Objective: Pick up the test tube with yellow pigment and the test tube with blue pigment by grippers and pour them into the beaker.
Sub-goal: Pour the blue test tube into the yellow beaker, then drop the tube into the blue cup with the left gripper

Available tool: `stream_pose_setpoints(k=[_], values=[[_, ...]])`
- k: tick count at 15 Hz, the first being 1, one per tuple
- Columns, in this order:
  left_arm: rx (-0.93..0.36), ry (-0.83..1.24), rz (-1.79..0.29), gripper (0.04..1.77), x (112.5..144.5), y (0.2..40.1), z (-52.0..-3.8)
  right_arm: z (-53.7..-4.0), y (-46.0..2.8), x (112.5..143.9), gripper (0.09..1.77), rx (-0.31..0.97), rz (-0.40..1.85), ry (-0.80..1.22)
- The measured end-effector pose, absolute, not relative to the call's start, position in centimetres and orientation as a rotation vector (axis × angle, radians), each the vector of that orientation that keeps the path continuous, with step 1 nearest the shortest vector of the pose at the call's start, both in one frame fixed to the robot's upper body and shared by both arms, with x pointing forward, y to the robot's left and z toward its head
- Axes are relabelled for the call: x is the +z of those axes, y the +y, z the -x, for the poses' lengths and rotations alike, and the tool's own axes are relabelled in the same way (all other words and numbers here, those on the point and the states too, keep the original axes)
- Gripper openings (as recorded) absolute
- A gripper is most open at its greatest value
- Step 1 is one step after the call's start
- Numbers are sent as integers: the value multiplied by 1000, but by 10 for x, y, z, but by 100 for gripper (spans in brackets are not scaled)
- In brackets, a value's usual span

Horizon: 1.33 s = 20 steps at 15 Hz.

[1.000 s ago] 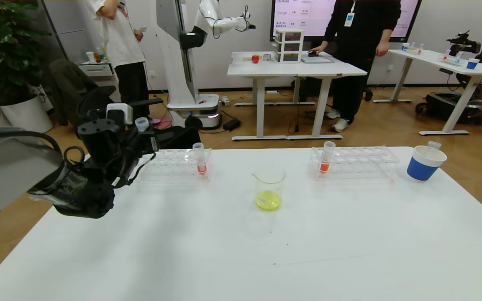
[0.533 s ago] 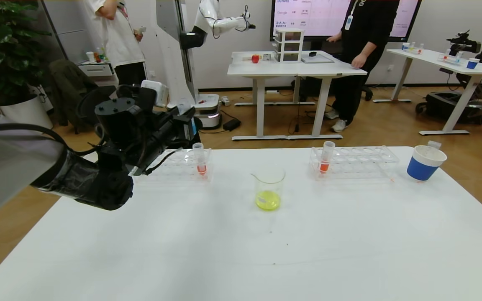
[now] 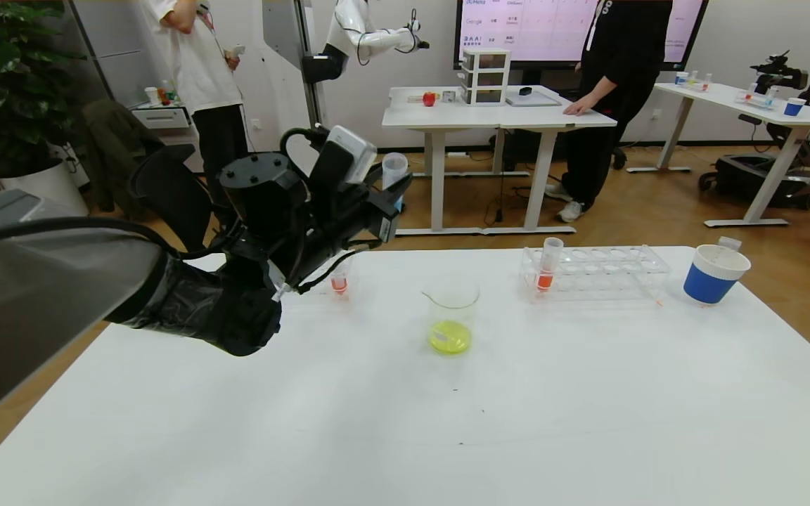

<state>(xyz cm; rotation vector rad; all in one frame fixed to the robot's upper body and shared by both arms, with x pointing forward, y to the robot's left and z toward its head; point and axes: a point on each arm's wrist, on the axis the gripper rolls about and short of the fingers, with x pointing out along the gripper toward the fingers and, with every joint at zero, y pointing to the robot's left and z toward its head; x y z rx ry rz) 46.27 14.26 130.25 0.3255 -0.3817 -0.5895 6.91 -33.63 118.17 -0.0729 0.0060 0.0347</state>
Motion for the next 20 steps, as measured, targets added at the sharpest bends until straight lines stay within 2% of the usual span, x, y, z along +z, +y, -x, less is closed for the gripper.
stream_pose_setpoints(k=[3,10,14,20], values=[[-679,-429,-508,51,1282,133,-468,-69,-336,1182,174,35,73,6],[-793,-630,-728,51,1272,118,-491,-69,-336,1182,174,35,73,6],[-869,-776,-909,51,1261,125,-503,-69,-336,1182,174,35,73,6],[-880,-899,-1103,51,1239,124,-509,-69,-336,1182,174,35,73,6]])
